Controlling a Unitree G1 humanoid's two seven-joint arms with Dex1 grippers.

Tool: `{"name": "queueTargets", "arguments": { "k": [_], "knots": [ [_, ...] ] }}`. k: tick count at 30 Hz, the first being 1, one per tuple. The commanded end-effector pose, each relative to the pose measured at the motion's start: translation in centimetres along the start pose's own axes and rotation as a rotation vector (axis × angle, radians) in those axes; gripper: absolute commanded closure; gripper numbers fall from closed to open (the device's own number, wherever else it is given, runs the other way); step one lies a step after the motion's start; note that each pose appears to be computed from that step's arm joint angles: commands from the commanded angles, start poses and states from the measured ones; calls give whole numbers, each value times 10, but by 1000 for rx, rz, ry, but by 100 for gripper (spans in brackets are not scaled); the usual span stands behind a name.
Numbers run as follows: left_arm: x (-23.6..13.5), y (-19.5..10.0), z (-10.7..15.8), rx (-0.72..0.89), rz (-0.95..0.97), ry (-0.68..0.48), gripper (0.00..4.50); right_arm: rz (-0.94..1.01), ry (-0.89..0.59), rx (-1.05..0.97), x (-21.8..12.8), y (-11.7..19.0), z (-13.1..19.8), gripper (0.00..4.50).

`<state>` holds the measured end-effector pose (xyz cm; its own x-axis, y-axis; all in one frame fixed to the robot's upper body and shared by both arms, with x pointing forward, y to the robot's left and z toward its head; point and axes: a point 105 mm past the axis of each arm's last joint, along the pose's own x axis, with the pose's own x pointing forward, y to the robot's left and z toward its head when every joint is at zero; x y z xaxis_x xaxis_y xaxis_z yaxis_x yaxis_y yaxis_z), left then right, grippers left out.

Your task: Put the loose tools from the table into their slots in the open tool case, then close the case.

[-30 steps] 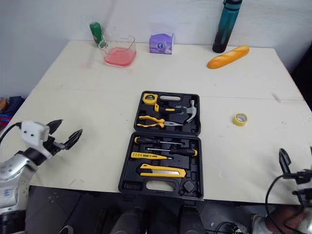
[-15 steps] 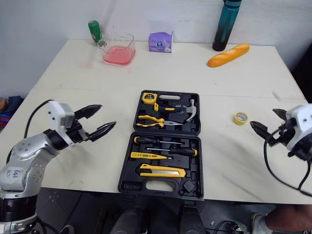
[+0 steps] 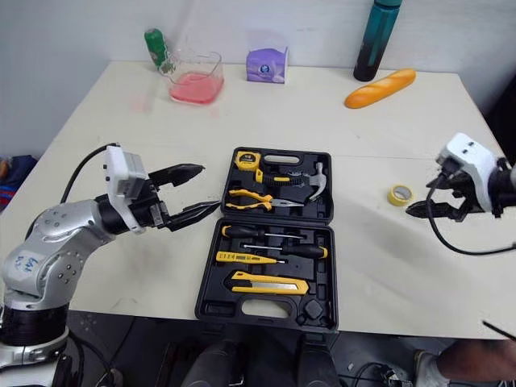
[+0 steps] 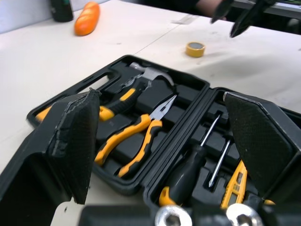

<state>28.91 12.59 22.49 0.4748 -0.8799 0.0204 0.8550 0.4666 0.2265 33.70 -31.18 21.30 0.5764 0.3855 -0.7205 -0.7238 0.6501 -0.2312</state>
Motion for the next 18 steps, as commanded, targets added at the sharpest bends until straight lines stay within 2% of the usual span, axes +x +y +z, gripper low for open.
{"name": "queueTargets", "arguments": {
  "k": [1,4,8,18],
  "knots": [
    [6,-14,9,24,-89,0,10,23,72,-65,4,-8,4,0],
    [9,-22,8,13,-142,10,10,35,83,-98,12,-13,12,0],
    [12,-45,9,-48,-271,26,10,63,205,-169,20,-18,5,0],
    [11,-47,8,-44,-225,25,10,108,217,-152,32,-18,7,0]
  ]
}}
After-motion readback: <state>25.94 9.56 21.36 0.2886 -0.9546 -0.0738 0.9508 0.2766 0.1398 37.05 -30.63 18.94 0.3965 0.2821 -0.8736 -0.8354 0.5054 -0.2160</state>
